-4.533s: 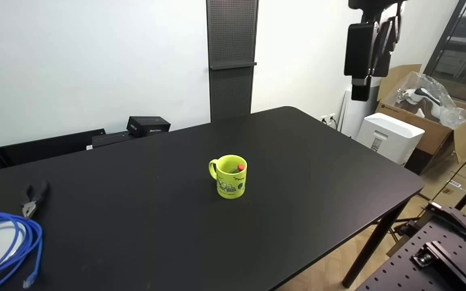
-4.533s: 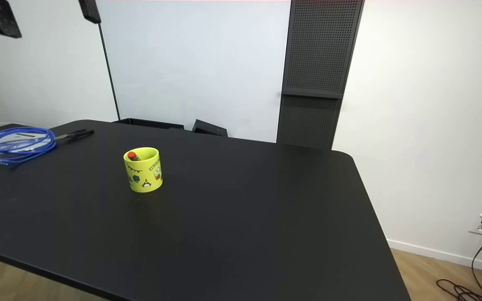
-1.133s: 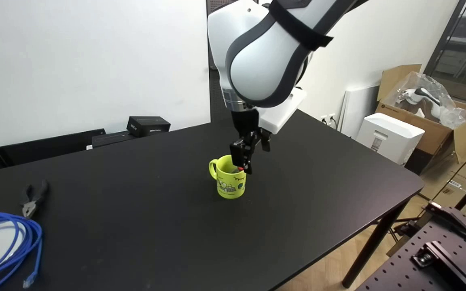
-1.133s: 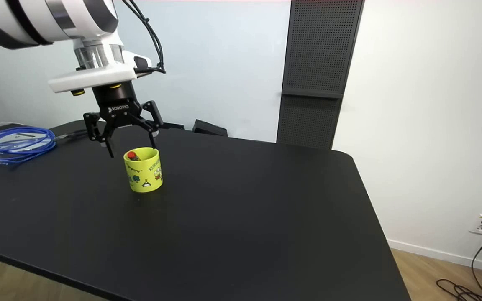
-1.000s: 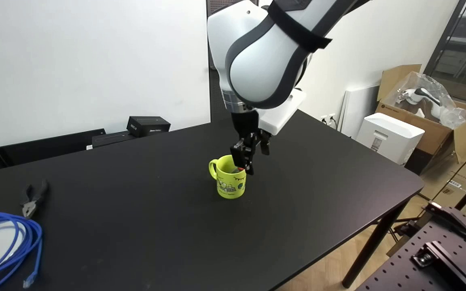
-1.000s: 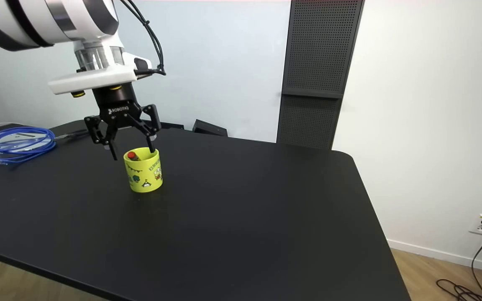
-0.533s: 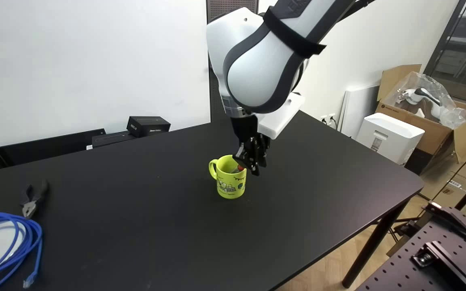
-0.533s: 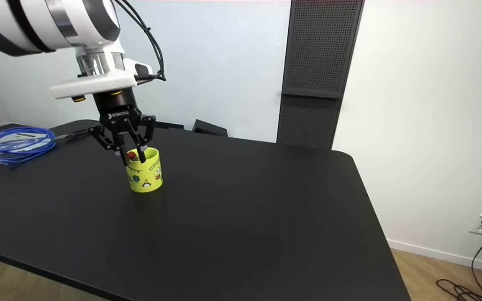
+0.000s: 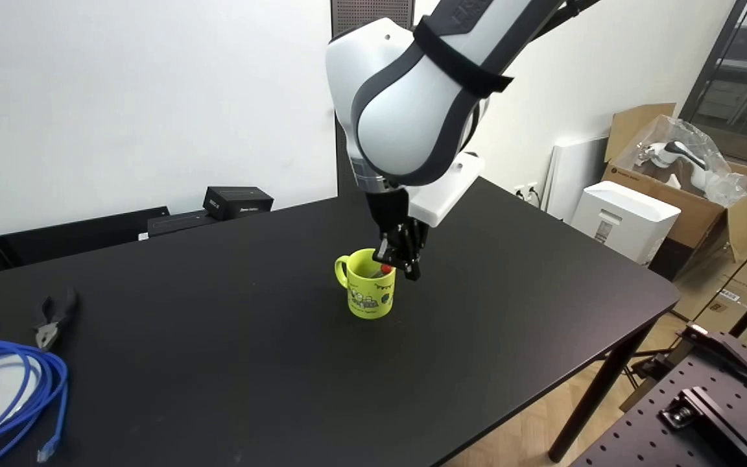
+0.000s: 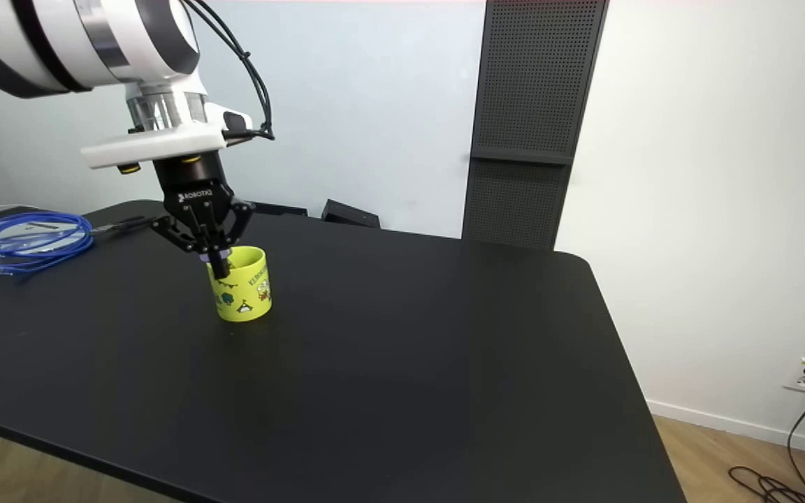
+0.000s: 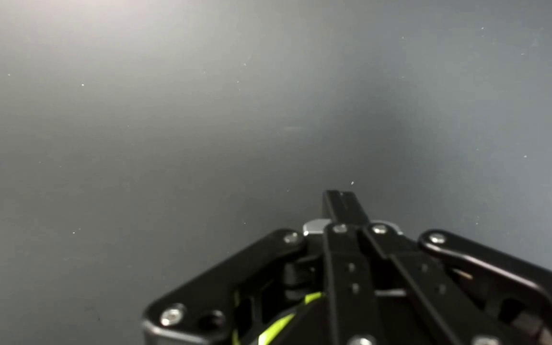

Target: Remove the marker from the yellow mug, put the marker back in the mug, remove the marker from the mug again

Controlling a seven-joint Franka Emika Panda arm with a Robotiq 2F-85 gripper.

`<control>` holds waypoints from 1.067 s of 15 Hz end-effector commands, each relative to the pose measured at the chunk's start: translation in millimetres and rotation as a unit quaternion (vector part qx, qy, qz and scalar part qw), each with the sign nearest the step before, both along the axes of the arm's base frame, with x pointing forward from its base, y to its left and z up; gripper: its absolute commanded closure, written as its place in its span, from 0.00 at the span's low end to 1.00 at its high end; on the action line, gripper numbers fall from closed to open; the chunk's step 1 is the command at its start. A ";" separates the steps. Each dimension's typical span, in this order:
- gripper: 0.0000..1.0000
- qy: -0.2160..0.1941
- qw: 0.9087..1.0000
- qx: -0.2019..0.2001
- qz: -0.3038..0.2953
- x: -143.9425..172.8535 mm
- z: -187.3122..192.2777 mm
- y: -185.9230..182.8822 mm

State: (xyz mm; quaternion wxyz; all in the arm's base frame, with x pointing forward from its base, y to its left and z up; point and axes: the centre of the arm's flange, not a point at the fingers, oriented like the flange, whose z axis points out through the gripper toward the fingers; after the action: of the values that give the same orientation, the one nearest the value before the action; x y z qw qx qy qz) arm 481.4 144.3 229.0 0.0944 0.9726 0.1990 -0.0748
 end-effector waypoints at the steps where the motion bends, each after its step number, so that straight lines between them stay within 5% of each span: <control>1: 0.70 0.000 1.000 -0.003 0.001 8.6 6.4 10.1; 5: 0.42 -0.013 1.000 -0.013 0.009 14.4 16.9 15.6; 6: 0.61 -0.010 1.000 0.000 0.012 6.0 8.6 11.8; 9: 0.42 -0.011 1.000 -0.001 0.013 8.7 12.2 13.9; 13: 0.42 -0.012 1.000 -0.001 0.013 8.9 12.4 13.9; 14: 0.17 -0.016 1.000 0.001 0.010 13.6 9.1 13.0; 16: 0.10 -0.026 1.000 0.009 0.012 22.9 4.2 12.7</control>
State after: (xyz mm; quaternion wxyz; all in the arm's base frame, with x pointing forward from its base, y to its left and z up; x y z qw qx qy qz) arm 491.5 158.3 240.6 0.0961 0.9712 0.2103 -0.0582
